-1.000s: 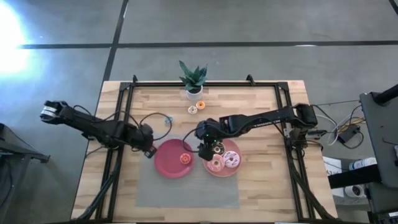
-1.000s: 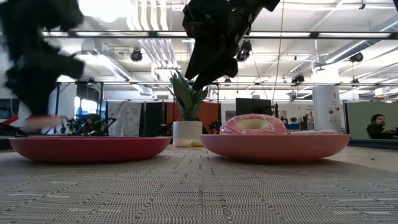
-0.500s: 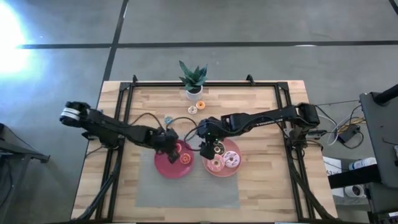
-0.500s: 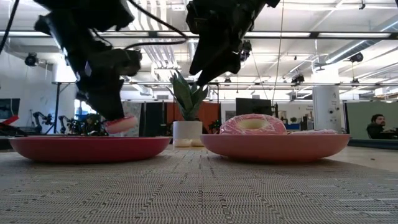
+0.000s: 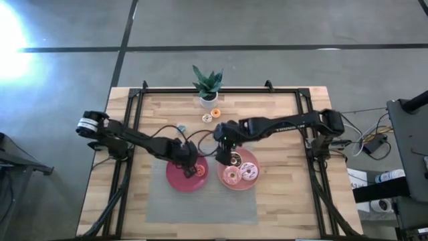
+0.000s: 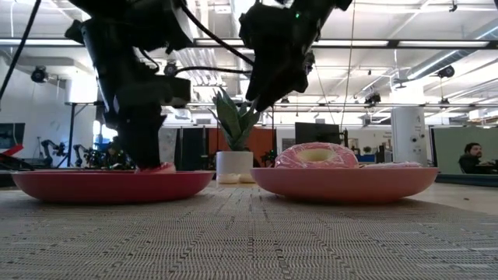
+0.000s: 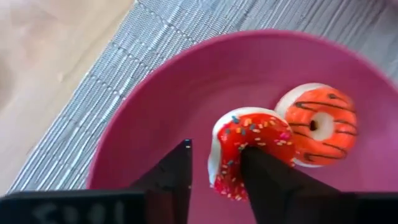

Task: Pick & Place donuts
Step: Put the small red donut on the pink plate

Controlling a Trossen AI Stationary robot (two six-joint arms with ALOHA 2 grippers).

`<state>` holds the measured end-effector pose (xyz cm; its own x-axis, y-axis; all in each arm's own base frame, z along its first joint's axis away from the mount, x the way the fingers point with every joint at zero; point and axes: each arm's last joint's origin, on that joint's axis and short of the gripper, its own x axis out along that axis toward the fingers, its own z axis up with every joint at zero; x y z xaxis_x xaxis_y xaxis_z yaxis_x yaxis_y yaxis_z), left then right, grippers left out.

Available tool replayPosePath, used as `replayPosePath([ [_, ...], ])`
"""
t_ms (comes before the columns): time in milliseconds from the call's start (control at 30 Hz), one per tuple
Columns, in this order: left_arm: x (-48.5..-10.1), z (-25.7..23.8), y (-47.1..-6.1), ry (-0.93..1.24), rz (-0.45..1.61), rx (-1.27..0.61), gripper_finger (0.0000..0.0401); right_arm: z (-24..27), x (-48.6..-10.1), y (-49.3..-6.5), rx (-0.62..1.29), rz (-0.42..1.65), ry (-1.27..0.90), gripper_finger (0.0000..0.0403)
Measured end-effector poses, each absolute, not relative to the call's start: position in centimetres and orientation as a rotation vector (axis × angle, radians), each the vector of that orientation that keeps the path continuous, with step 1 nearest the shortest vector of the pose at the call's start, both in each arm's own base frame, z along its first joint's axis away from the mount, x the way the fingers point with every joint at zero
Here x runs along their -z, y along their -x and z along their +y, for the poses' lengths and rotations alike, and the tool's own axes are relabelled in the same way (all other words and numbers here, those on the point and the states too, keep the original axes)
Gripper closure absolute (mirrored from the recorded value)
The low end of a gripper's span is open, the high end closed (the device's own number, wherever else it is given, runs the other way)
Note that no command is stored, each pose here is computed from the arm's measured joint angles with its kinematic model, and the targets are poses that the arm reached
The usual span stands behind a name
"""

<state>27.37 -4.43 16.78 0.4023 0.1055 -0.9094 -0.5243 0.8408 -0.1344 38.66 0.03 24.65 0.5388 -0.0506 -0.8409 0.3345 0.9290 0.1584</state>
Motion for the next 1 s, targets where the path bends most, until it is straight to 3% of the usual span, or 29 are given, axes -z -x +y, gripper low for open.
replayPosePath([
  [200, -19.3, -4.1, -26.1, 0.464, 1.014, -0.448, 0.0251, -4.7, -24.3, -38.2, 0.408, 0.954, -0.437, 0.0194],
  [433, -20.1, -3.7, -25.8, 0.44, 0.952, -0.482, 0.0248, -10.1, -23.5, -36.8, 0.548, 0.946, -0.545, 0.0197],
  [600, -18.1, -4.0, -26.9, 0.397, 1.009, -0.443, 0.0248, -9.0, -23.4, -37.1, 0.393, 0.979, -0.54, 0.0197],
  [800, -17.9, -4.1, -27.2, 0.357, 1.027, -0.379, 0.0248, -4.2, -22.4, -37.8, 0.123, 1.017, -0.425, 0.0198],
  [1000, -19.2, -4.2, -26.8, 0.348, 0.992, -0.325, 0.0248, -0.2, -21.8, -39.7, -0.075, 0.73, -0.369, 0.0221],
])
